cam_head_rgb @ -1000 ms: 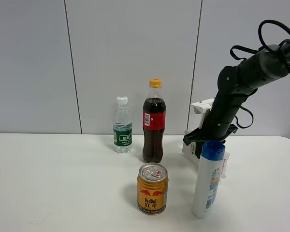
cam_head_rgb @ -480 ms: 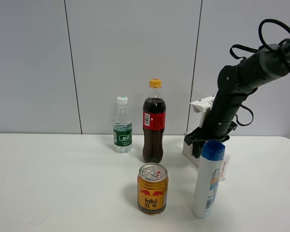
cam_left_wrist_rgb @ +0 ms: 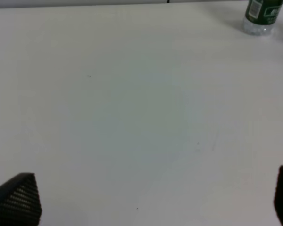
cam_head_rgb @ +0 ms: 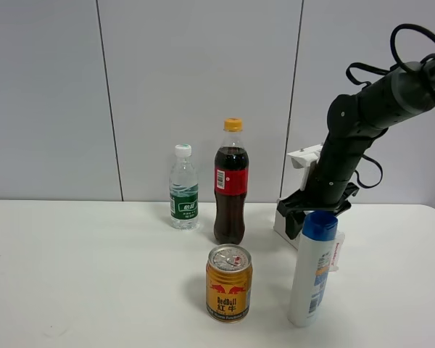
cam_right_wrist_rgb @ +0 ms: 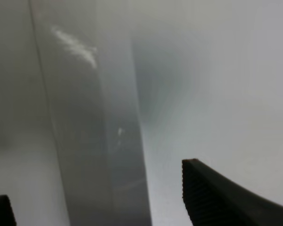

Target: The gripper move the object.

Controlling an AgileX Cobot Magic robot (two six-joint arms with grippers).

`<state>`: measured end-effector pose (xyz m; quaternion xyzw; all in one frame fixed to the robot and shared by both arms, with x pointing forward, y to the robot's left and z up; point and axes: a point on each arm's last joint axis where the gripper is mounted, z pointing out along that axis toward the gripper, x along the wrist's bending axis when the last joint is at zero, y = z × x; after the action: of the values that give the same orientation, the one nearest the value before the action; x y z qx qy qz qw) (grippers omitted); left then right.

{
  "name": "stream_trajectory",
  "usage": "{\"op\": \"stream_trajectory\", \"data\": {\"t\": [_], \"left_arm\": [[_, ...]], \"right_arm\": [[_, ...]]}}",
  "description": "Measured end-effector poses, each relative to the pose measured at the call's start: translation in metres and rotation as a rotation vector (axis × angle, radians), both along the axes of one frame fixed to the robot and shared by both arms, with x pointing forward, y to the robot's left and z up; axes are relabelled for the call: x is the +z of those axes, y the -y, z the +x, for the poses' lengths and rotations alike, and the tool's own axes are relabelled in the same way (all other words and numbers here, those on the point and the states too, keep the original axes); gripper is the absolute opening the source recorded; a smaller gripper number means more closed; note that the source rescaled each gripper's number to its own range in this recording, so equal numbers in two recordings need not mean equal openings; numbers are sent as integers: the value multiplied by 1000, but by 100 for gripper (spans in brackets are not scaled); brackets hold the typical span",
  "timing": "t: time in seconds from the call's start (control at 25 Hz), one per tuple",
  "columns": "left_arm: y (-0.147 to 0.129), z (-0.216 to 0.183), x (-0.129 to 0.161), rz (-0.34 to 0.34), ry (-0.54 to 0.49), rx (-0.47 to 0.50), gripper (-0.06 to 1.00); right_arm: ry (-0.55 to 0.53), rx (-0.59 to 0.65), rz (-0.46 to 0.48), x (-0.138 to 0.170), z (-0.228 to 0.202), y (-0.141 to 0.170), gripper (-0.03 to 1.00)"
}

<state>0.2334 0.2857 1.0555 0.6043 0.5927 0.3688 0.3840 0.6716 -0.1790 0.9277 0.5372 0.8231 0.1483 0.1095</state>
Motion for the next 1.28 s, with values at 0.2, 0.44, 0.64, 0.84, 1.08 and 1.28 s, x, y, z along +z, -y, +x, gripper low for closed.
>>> {"op": "stream_trajectory", "data": {"t": [0.2,0.44,0.64,0.84,1.08,1.28], "left_arm": [[0,0,0,0,0,0,100],[0,0,0,0,0,0,100],[0,0,0,0,0,0,100],[0,0,0,0,0,0,100],[0,0,0,0,0,0,100],[0,0,0,0,0,0,100]], "right_arm": [[120,0,32,57,-8,2,61],[231,8,47,136,-37,11,61],[296,25,-40,195,-76,28,62],[431,-31,-70,249,-118,47,62],[471,-93,-99,266,-165,65,62],[453,-121,-90,255,-200,75,62]]}}
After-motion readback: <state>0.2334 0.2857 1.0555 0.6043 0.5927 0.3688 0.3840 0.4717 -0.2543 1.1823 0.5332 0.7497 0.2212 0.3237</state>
